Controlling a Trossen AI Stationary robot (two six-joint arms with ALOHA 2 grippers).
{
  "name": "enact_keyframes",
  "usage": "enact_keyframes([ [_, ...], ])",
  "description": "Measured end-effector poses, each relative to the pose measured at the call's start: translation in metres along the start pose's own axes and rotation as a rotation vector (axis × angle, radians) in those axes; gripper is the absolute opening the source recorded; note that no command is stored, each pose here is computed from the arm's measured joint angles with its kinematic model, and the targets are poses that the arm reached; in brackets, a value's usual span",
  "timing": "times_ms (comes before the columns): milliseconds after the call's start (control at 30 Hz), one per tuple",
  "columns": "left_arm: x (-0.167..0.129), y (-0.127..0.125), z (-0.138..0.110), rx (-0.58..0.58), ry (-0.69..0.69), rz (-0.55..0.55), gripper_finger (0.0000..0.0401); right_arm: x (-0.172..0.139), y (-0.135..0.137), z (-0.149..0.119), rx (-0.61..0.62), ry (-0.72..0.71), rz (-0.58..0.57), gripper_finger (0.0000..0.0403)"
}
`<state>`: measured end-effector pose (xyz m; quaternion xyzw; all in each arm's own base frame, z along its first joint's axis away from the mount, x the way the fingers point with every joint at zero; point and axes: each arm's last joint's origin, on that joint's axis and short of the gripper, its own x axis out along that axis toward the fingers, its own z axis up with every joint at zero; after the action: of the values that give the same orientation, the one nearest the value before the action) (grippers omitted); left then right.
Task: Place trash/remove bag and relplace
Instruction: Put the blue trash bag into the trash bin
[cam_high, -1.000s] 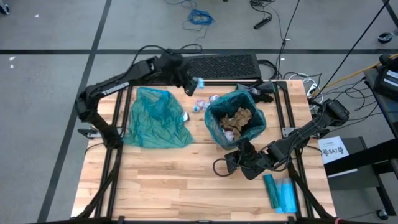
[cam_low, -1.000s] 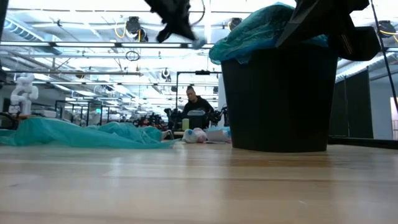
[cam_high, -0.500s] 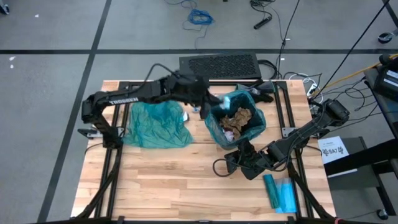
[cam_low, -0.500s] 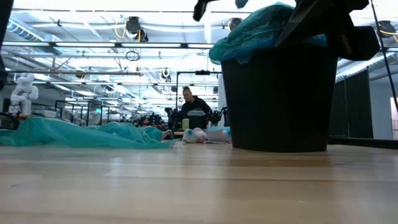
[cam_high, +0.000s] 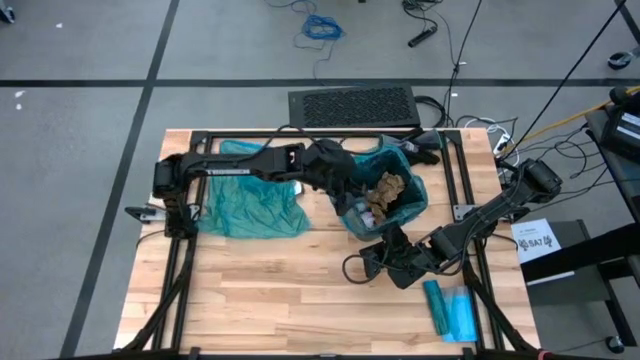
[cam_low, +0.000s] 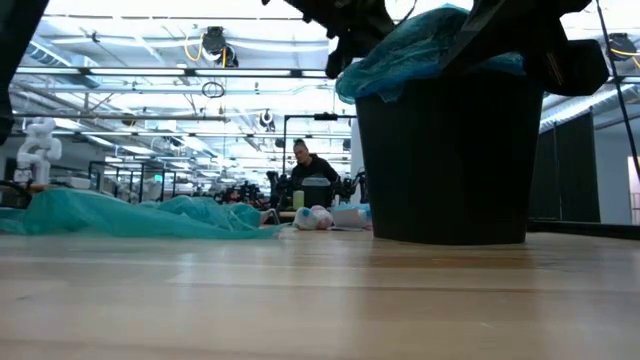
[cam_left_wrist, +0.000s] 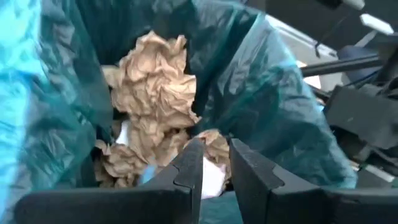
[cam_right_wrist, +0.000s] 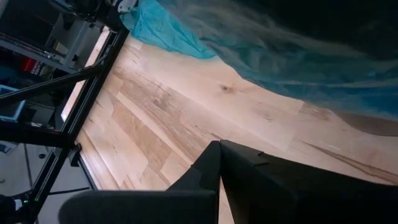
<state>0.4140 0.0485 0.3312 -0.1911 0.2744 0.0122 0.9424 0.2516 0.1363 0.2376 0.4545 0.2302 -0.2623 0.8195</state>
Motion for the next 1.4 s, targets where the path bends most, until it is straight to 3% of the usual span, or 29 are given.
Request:
enact_keyframes([
  [200,-0.035,-0.005,0.026,0.105,-0.135,0.002,0.0079,0.000,0.000,0.000,-0.002,0.000,0.001,0.0000],
  [333,-0.064,0.000,0.042,0.151,-0.217,0.105,0.0079,0.000,0.000,0.000,-0.010,0.000,0.001,0.0000],
  [467,-0.079,0.024,0.041,0.102,-0.159,0.244,0.0080,0.000,0.000,0.000,-0.013,0.000,0.001,0.0000],
  [667,-0.090,0.077,0.020,-0.033,0.082,0.435,0.0080,0.000,0.000,0.000,-0.014,0.000,-0.001,0.0000],
  [900,-0.083,0.114,-0.011,-0.122,0.222,0.500,0.0080,0.000,0.000,0.000,-0.011,-0.001,0.000,0.0000],
  [1400,-0.010,0.154,-0.068,-0.226,0.498,0.403,0.0080,0.003,0.002,0.005,0.022,-0.015,0.017,0.0000],
])
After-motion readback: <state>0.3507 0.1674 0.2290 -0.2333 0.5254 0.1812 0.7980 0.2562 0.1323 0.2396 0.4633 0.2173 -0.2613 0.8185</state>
